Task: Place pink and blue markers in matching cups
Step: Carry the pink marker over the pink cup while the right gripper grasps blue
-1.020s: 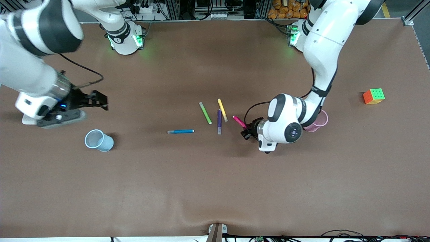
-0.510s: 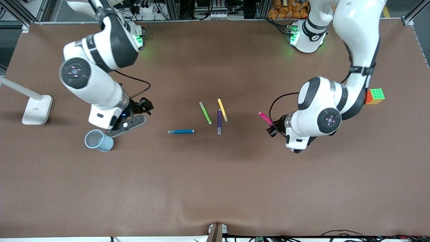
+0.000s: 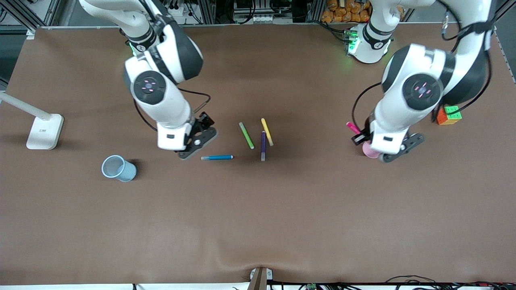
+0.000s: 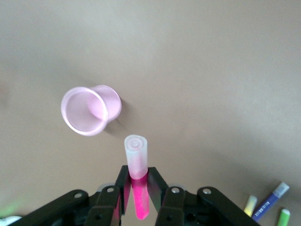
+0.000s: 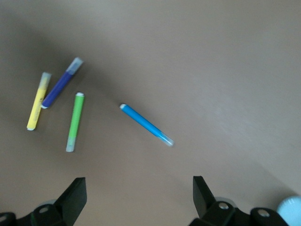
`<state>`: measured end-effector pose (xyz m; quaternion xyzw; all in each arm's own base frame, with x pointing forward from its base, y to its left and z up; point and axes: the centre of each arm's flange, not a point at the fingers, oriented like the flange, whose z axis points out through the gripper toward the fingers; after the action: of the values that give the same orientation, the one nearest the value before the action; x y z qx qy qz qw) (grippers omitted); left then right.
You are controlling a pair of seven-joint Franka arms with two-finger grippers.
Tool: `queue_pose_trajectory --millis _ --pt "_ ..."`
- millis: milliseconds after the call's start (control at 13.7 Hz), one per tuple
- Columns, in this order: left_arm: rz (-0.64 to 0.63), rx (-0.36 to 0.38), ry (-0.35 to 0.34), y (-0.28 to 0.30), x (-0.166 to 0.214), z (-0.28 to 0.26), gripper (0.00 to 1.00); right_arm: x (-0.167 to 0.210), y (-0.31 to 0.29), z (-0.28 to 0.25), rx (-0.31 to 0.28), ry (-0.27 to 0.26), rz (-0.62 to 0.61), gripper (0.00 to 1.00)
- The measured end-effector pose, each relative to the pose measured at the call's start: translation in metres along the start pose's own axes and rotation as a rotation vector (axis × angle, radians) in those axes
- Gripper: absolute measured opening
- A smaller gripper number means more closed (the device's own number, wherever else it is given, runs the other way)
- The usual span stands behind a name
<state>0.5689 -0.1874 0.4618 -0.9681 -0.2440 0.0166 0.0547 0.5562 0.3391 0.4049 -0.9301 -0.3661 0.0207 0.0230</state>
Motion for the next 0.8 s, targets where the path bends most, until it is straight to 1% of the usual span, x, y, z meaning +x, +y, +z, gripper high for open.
queue_pose_trajectory --millis 73,146,364,437,510,656,802 --pt "0.017 -0.013 0.029 -0.015 0.004 -0.010 0.21 0.005 -0.013 0.010 -0.010 -0.006 -0.058 1.00" --pt "0.038 -0.026 0.051 -0.030 0.009 -0.017 0.21 0.011 -0.027 0.021 -0.033 -0.015 -0.124 1.00" --pt "0.083 -0.062 0.106 -0.065 0.023 -0.018 0.21 0.023 -0.070 0.055 -0.135 -0.054 -0.281 1.00" --pt "0.100 -0.072 0.122 -0.073 0.026 -0.013 0.21 0.025 -0.078 0.067 -0.150 -0.062 -0.319 1.00" --pt "0.111 -0.080 0.136 -0.080 0.027 -0.008 0.21 0.028 -0.082 0.079 -0.155 -0.062 -0.360 1.00" --pt "0.134 -0.092 0.161 -0.091 0.026 0.004 0.21 0.029 -0.075 0.105 -0.162 -0.035 -0.431 1.00" --pt "0.162 -0.111 0.203 -0.108 0.029 0.011 0.21 0.024 -0.067 0.132 -0.164 -0.022 -0.477 1.00"
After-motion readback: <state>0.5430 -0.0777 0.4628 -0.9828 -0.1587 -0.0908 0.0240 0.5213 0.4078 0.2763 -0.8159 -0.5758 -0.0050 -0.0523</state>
